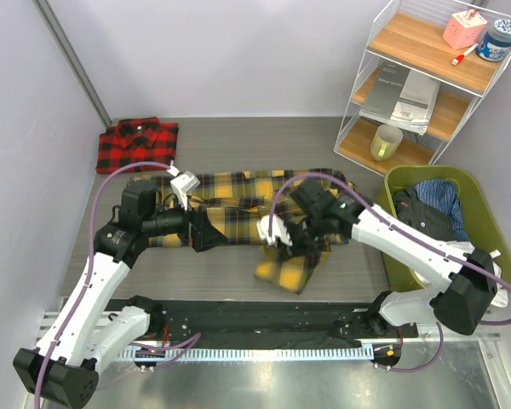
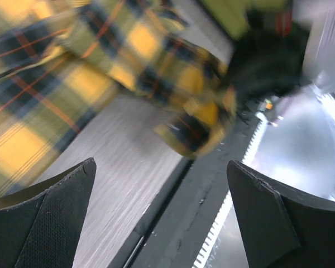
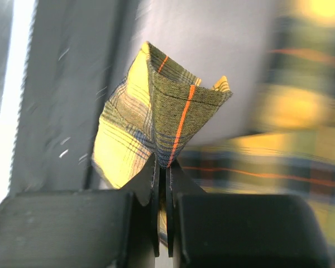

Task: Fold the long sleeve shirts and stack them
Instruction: Fold the shirt

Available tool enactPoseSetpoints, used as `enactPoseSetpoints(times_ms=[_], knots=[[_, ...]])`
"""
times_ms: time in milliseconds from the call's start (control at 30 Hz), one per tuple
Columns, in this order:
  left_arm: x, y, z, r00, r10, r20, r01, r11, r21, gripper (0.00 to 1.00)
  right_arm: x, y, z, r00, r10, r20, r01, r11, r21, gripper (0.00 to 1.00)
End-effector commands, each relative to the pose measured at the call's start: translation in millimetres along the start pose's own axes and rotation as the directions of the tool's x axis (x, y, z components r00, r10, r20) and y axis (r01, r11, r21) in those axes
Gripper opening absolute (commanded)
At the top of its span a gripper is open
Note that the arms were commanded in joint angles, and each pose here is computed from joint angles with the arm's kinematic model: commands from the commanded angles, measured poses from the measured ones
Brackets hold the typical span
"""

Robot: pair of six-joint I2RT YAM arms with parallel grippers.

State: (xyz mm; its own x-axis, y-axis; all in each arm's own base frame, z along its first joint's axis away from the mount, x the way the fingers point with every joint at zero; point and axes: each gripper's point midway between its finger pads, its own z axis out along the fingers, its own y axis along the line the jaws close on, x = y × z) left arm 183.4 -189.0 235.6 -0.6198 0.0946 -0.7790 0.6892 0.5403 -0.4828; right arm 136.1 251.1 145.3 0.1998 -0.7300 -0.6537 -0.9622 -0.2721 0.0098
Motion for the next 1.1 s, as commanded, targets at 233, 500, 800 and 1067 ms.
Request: enactPoseSetpoints(times_ms=[233,500,800,1067], knots=[[-23.4,-32.5,27.2,0.985,0.143,0.095,-0.163,0.953,0.257,1.00,-71.0,-76.2,-54.2,0.980,0.006,0.198,-0.050,0.974,0.220,0.01],[-11.0,-45.9,55.0,0.971,0.232,0.063,-0.240,0.919,0.312,0.99,-88.7,-89.3,-64.8,0.973,-0.009,0.230,-0.051,0.966,0.254,0.01],[-55.4,-31.6,66.0,0.960,0.244,0.141,-0.263,0.955,0.139,0.62,-111.3,-96.4,-77.6,0.954,-0.104,0.281,0.015,0.954,0.300,0.01],[-124.5,-4.7,45.1,0.967,0.149,0.208,-0.149,0.989,-0.018,0.00,-111.3,-149.5,-97.1,0.966,-0.058,0.253,-0.071,0.878,0.473,0.37]])
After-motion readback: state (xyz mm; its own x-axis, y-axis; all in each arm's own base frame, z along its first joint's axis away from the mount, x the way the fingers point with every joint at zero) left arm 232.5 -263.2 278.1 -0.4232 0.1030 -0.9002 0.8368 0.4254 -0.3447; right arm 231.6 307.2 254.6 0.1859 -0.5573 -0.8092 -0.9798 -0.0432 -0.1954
